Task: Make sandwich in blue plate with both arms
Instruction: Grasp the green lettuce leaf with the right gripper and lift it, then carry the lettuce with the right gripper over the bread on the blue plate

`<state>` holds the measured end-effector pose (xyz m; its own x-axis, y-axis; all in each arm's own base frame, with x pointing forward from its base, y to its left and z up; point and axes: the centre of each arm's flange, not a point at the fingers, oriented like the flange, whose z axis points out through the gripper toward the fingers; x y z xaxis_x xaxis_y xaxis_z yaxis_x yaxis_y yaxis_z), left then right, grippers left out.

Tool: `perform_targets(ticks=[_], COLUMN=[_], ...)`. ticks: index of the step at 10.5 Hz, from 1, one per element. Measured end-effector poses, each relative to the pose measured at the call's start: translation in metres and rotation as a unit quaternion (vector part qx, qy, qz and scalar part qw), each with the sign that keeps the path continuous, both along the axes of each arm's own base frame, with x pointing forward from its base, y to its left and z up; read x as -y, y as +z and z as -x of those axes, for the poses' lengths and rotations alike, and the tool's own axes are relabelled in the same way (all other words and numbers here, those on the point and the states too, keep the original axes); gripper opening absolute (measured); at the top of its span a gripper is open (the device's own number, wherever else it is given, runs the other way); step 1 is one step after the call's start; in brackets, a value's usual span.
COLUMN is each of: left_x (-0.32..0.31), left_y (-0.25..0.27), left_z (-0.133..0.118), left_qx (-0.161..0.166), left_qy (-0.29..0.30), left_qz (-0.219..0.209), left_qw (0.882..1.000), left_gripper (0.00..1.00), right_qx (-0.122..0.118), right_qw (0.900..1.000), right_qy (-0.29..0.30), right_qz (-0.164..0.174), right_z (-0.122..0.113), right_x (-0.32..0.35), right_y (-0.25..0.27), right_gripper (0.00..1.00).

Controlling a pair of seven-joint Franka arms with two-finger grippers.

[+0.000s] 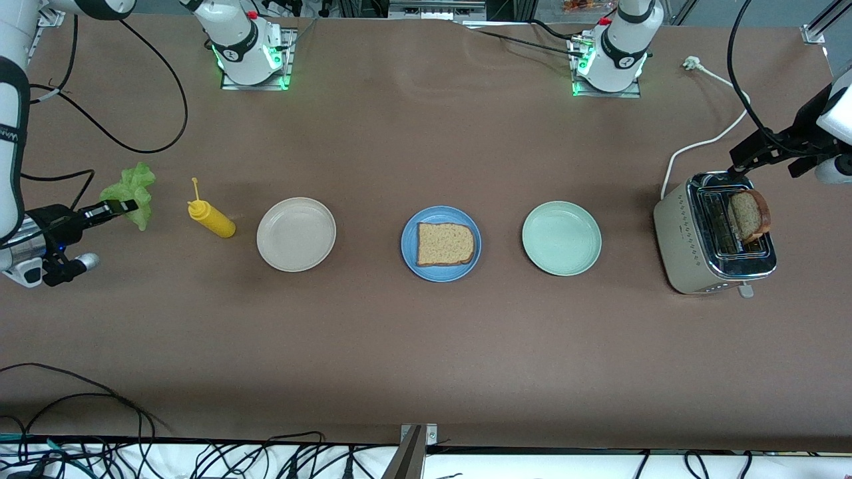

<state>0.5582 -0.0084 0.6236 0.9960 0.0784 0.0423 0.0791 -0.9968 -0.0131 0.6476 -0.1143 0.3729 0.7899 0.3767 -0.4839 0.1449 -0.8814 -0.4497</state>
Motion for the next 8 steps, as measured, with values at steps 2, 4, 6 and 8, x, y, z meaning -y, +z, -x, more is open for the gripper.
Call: perform_targets(ticks=[2, 4, 6, 8], left_x=[0.0, -0.001, -0.001, -0.001], left_y=[0.0, -0.001, -0.002, -0.002], left_z=[0.0, -0.001, -0.001, -0.001], left_qx=[0.0, -0.001, -0.002, -0.002], left_qy=[0.0, 0.0, 0.001, 0.001], left_qz=[0.0, 0.0, 0.0, 0.0], left_qw=[1.0, 1.0, 1.0, 1.0], left_gripper=[1.0, 1.0, 1.0, 1.0], right_qx=[0.0, -0.008, -0.027, -0.011], right_qw=[0.999, 0.998, 0.995, 0.989], right_qy=[-0.009, -0.041, -0.091, -0.139], right_qz=[0.032, 0.043, 0.026, 0.043], right_z=[-0.002, -0.003, -0.005, -0.013], right_x=[-0.053, -0.118, -0.176, -0.23], right_y=[0.035, 0.055, 0.063, 0.065], right_gripper=[0.03, 0.03, 0.03, 0.03])
